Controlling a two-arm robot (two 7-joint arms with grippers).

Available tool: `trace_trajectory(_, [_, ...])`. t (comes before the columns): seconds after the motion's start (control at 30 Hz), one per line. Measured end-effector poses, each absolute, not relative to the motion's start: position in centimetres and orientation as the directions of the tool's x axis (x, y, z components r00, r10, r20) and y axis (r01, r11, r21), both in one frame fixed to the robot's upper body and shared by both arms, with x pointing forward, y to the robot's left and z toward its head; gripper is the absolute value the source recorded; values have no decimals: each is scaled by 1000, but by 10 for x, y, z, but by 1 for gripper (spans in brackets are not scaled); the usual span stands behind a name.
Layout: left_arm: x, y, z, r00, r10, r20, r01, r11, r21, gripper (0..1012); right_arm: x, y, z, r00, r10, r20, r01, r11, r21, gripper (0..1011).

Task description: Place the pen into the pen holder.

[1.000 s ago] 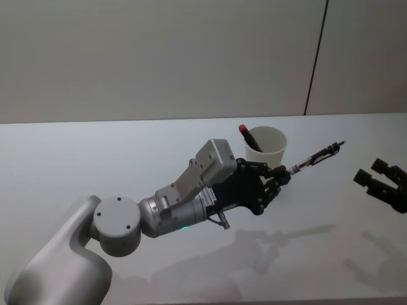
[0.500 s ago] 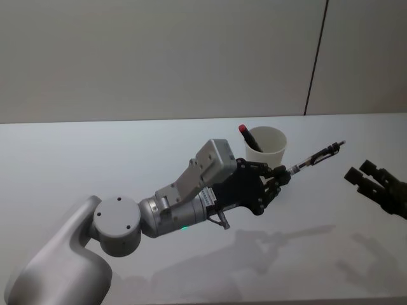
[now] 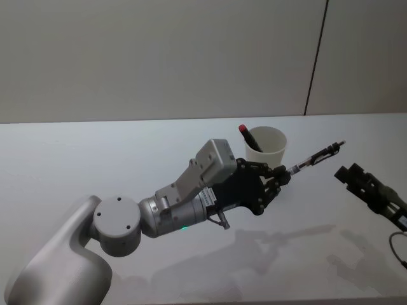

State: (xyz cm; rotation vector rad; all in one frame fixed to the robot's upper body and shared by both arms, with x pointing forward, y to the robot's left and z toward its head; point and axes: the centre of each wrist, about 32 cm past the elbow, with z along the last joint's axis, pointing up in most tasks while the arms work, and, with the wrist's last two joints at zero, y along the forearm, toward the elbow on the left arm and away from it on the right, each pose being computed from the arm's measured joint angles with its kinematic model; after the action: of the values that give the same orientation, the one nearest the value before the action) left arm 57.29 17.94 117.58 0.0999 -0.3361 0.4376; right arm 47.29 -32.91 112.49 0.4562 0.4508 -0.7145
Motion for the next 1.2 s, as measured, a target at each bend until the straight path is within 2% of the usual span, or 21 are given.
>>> trace_trajectory(0.4, [573,179,1176,852,399,340,-431,902,23,132,480,-309,1111,664,-471,-581,709,643,289,1002])
trace_trajectory(1.2, [573,179,1176,852,399,340,-431,902,23,132,491,-282,1101,636,-464,-617,743,583,329,1002])
